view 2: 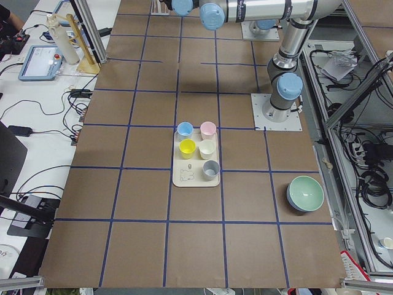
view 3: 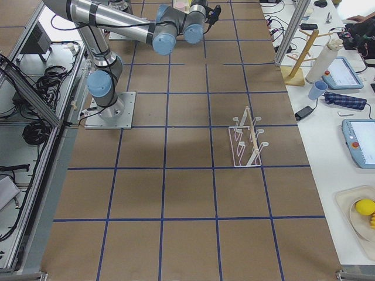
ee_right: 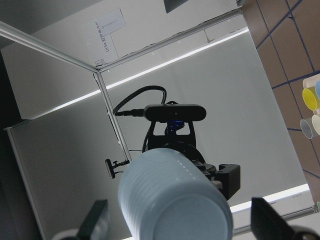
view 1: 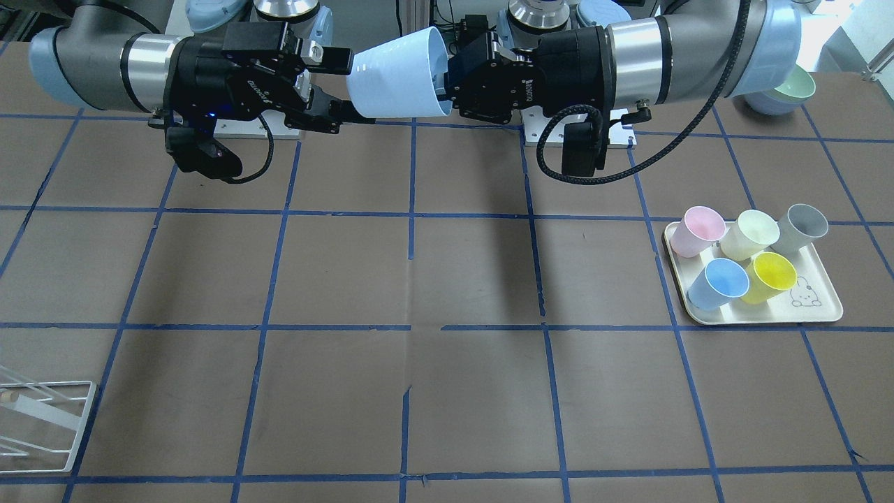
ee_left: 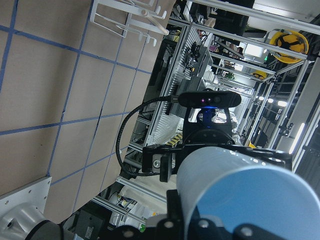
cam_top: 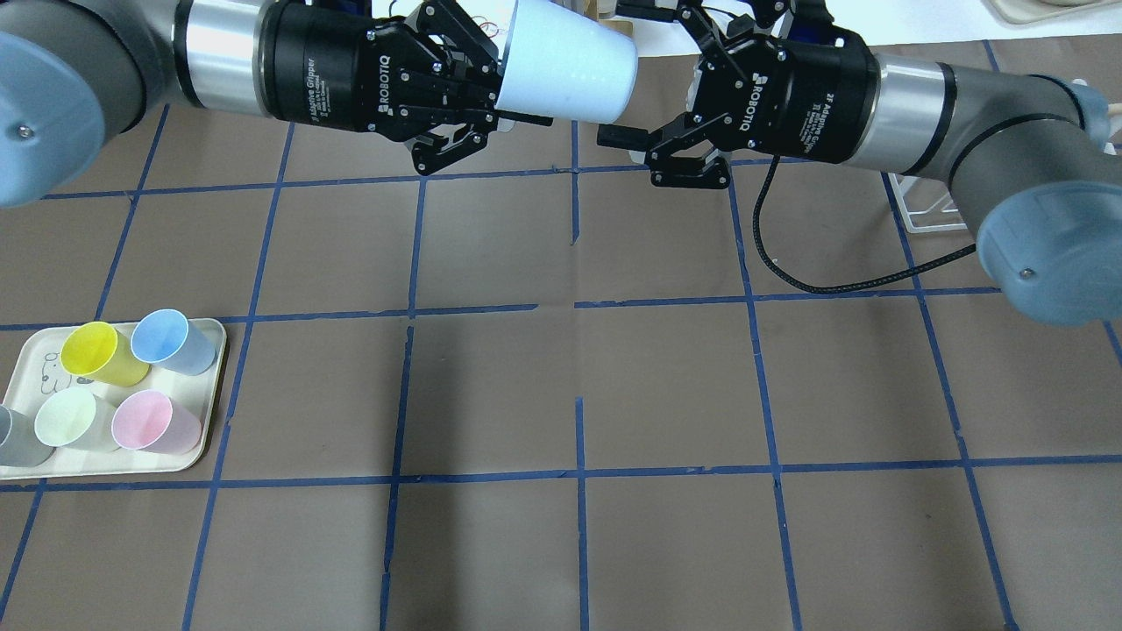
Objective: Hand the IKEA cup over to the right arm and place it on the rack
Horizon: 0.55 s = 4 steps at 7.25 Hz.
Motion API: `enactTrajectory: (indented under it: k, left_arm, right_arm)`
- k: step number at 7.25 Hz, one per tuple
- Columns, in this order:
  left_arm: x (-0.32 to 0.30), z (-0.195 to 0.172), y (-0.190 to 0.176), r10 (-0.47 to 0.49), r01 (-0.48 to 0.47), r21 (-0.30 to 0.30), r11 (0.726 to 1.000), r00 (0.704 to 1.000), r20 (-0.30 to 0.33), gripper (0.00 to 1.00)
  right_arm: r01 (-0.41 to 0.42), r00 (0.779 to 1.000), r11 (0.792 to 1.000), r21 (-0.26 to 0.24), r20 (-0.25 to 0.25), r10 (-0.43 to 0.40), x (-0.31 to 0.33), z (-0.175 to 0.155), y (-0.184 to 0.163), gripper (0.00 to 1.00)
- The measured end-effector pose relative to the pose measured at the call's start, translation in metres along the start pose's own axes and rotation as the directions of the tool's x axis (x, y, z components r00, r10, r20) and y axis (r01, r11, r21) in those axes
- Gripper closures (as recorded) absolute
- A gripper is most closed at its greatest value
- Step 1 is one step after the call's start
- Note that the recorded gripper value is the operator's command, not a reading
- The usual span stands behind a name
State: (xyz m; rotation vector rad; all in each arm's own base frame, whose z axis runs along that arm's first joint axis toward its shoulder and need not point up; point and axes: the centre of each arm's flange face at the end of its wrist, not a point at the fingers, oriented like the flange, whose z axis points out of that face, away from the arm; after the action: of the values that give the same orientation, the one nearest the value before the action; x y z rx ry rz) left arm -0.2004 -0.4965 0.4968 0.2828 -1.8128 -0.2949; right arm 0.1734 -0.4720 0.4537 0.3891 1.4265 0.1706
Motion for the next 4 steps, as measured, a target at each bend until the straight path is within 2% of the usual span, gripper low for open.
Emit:
enactTrajectory:
  k: [4]
  left_arm:
    - [0.0002,0.0016,0.0006,-0.009,0.009,-0.003,1.0,1.0,-0.002,1.0]
  right_arm:
    - [-0.061,0.998,0.998,-0.001,0.003,0.061,-0.002,0.0008,0.003,0.01]
